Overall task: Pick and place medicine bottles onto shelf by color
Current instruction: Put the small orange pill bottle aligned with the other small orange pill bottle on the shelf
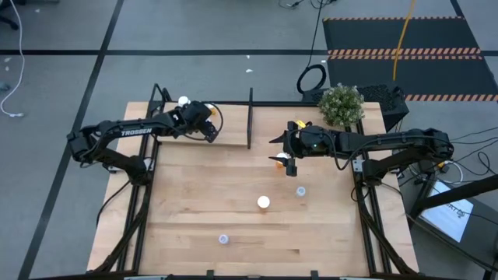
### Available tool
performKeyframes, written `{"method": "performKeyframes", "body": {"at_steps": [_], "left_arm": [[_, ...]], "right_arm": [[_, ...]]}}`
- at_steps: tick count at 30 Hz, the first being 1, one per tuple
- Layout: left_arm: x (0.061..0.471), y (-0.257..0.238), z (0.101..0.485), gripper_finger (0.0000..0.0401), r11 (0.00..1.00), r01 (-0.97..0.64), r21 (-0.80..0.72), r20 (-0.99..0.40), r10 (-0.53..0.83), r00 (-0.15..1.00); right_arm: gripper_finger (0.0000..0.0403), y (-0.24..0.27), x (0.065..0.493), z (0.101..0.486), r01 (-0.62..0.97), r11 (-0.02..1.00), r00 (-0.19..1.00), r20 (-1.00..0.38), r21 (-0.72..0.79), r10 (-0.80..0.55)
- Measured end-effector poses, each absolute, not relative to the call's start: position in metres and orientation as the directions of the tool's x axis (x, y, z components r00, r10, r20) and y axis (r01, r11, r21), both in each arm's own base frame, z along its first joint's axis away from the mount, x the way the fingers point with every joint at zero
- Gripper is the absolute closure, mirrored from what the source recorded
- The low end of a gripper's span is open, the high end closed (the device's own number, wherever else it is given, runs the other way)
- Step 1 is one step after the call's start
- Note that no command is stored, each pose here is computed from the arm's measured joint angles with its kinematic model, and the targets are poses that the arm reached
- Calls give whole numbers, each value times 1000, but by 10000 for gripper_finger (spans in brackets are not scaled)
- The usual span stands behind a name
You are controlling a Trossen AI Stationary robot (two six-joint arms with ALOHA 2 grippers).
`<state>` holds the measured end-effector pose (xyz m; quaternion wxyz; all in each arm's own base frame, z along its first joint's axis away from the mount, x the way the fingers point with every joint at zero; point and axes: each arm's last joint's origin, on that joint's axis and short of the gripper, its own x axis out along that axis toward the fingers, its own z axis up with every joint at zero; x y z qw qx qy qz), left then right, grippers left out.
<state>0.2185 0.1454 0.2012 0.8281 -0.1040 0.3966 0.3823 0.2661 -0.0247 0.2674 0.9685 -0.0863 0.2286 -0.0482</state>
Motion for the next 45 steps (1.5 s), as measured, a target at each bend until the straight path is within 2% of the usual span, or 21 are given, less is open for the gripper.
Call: {"method": "performKeyframes", "body": {"at_steps": [16, 35, 45], "left_arm": [[222, 146, 204, 277, 741, -657, 140, -716, 534, 449], [222, 146, 204, 276, 770, -608, 193, -717, 534, 449], [230, 149, 185, 226, 779, -587, 218, -751, 518, 410]], "right_arm": [[150, -25, 266, 267, 54, 980, 891, -434, -189, -133], [150, -25, 266, 267, 54, 980, 891, -434, -189, -133], [150, -25, 266, 267, 54, 980, 891, -435, -189, -133]]}}
